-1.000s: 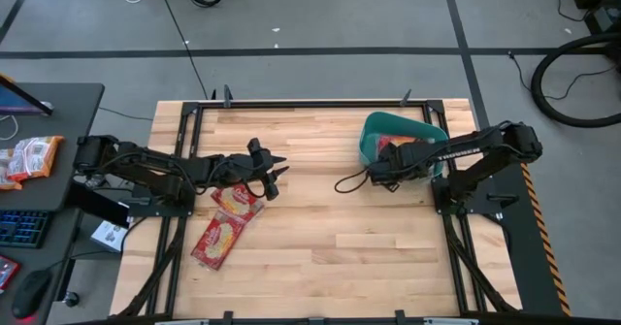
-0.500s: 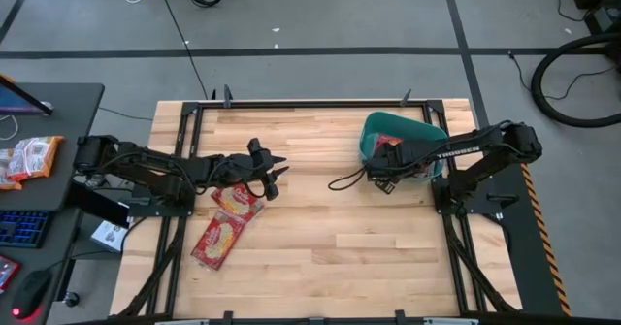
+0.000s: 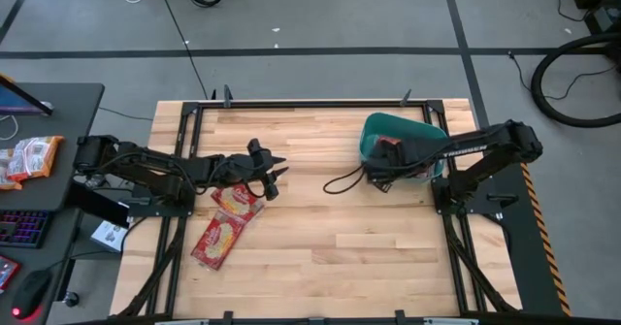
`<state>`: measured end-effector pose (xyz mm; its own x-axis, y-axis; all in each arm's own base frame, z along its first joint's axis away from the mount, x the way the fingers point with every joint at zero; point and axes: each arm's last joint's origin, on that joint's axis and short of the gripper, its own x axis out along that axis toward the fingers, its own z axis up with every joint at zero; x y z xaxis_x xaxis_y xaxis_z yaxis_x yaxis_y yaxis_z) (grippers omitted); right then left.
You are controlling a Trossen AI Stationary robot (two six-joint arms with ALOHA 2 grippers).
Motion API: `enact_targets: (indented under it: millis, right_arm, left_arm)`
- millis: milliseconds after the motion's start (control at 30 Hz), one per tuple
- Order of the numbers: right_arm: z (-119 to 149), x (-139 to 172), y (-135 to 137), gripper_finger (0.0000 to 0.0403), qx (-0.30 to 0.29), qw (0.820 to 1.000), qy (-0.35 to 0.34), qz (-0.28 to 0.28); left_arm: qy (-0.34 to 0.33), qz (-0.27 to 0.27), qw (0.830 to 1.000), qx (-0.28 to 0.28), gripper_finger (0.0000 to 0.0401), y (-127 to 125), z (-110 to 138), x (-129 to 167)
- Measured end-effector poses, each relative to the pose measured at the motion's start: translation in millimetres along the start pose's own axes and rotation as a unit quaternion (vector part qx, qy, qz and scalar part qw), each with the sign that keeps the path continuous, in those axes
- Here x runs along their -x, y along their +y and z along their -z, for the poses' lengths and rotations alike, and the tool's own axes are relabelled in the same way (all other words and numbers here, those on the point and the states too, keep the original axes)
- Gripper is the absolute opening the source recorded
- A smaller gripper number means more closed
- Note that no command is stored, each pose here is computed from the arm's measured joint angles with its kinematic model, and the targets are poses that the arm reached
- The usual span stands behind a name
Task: Sort popcorn bags into baskets
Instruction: Put the red popcorn bag into the green container
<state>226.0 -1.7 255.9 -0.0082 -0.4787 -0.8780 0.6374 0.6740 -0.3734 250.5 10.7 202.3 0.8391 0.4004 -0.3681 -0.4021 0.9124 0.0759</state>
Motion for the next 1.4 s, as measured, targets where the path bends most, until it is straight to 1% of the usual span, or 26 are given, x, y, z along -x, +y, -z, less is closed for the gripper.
enact_targets:
  millis: [100,200,267,333,500,600,700,767,800,933,1000,1067,1167,1200,1267,1333,1400]
  right_arm:
    - [-3.9,9.5,9.5,0.0183,0.011,0.998,-0.059,-0.014]
    - [-6.7,11.8,24.5,0.0183,0.028,0.992,-0.117,-0.046]
    - [-8.4,11.1,36.4,0.0183,0.037,0.985,-0.152,-0.075]
    - [-8.7,10.3,47.8,0.0183,0.048,0.976,-0.188,-0.103]
    - [-4.1,9.3,69.6,0.0183,0.091,0.952,-0.251,-0.15]
    - [-1.7,8.9,76.4,0.0183,0.098,0.941,-0.283,-0.158]
    - [-3.2,5.0,85.4,0.0183,0.101,0.93,-0.313,-0.165]
    - [-4.1,-0.5,91.9,0.0183,0.113,0.923,-0.328,-0.165]
    - [-6.4,-1.5,96.0,0.0183,0.114,0.918,-0.339,-0.17]
    - [-9.8,-12.5,112.9,0.0183,0.144,0.907,-0.353,-0.176]
    - [-10.5,-18.3,120.8,0.0183,0.166,0.902,-0.351,-0.187]
    - [-12.2,-22.7,129.8,0.0183,0.181,0.897,-0.349,-0.202]
    - [-11.0,-28.0,141.8,0.0183,0.203,0.897,-0.339,-0.198]
    - [-11.1,-29.0,144.9,0.0183,0.209,0.896,-0.339,-0.195]
    - [-12.2,-29.2,150.6,0.0183,0.221,0.894,-0.341,-0.189]
    - [-14.8,-28.9,155.1,0.0183,0.23,0.891,-0.344,-0.187]
    - [-16.9,-29.4,158.7,0.0183,0.237,0.89,-0.344,-0.184]
  left_arm:
    - [0.006,0.025,1.0,0.002,0.013,-1.4,0.8,0.0]
    - [0.029,0.089,0.996,0.008,0.013,-4.9,4.3,0.6]
    - [0.063,0.13,0.989,0.019,0.013,-6.9,9.9,1.5]
    - [0.111,0.153,0.981,0.04,0.013,-7.6,17.7,3.1]
    - [0.235,0.123,0.96,0.088,0.013,-3.3,39.2,9.4]
    - [0.299,0.133,0.939,0.107,0.013,-4.8,47.6,15.6]
    - [0.348,0.151,0.917,0.121,0.013,-10.9,48.3,22.6]
    - [0.368,0.147,0.91,0.122,0.013,-15.1,46.8,27.0]
    - [0.373,0.144,0.908,0.123,0.013,-16.7,45.5,28.5]
    - [0.396,0.111,0.905,0.112,0.013,-18.9,45.3,34.5]
    - [0.414,0.088,0.899,0.112,0.013,-16.9,48.5,37.4]
    - [0.442,0.052,0.889,0.11,0.013,-12.6,53.5,41.9]
    - [0.469,-0.01,0.878,0.097,0.013,-6.6,60.2,46.5]
    - [0.472,-0.028,0.876,0.092,0.013,-4.6,61.3,48.1]
    - [0.467,-0.046,0.879,0.086,0.013,-4.3,64.6,45.4]
    - [0.471,-0.05,0.877,0.079,0.013,-3.9,69.4,44.5]
    - [0.468,-0.044,0.879,0.075,0.013,-6.5,75.7,38.3]
